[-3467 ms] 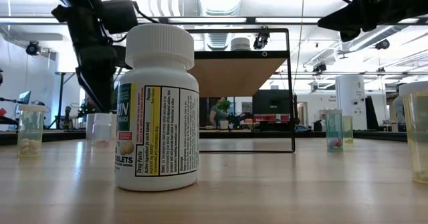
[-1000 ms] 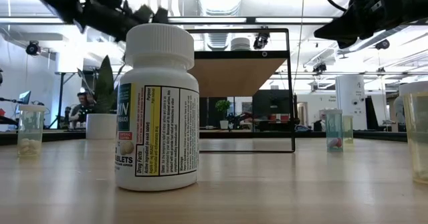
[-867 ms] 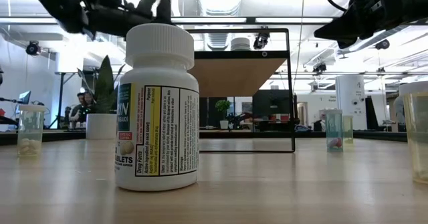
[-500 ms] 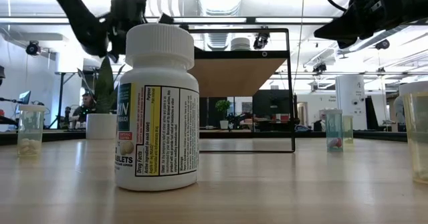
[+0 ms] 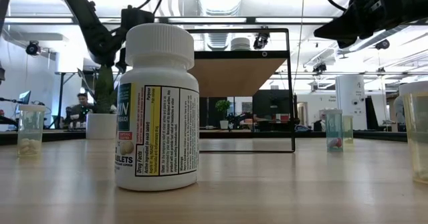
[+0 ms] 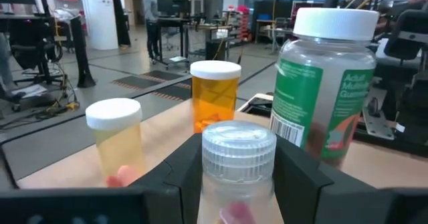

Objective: Pick and place medicine bottles onto shelf by color
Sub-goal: Put the top transparent pill bottle on the shelf

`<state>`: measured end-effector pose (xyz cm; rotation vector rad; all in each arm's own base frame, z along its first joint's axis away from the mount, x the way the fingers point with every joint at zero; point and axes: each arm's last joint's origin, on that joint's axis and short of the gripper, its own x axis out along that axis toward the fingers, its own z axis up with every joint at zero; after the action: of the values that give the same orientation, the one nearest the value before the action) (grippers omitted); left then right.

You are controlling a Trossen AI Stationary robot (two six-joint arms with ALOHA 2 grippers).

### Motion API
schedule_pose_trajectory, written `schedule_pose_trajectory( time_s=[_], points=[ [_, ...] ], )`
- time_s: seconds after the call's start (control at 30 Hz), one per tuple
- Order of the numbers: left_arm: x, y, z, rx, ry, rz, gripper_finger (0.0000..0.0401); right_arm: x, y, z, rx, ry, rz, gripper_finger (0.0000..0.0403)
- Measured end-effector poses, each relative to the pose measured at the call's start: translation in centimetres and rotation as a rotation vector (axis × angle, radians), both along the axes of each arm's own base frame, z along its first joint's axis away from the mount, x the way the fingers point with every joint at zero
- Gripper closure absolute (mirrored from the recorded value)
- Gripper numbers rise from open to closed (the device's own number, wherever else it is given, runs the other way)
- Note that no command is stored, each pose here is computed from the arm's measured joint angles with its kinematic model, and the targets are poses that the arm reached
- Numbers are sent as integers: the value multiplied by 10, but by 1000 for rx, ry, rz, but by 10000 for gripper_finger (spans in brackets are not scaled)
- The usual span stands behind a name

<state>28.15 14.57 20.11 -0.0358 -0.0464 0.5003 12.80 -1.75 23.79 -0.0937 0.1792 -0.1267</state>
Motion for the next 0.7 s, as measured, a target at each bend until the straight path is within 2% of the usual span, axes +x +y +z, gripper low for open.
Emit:
schedule_pose_trajectory(
  time_s=[0.23, 0.53, 0.7],
  points=[
    [3, 4, -2, -1, 3, 1, 276, 0, 0, 0, 0, -1, 0, 394],
    [3, 4, -8, -15, 50, -4, 228, 0, 0, 0, -1, -1, 0, 394],
    [3, 4, -7, -5, 82, -1, 220, 0, 0, 0, -1, -1, 0, 394]
  ],
)
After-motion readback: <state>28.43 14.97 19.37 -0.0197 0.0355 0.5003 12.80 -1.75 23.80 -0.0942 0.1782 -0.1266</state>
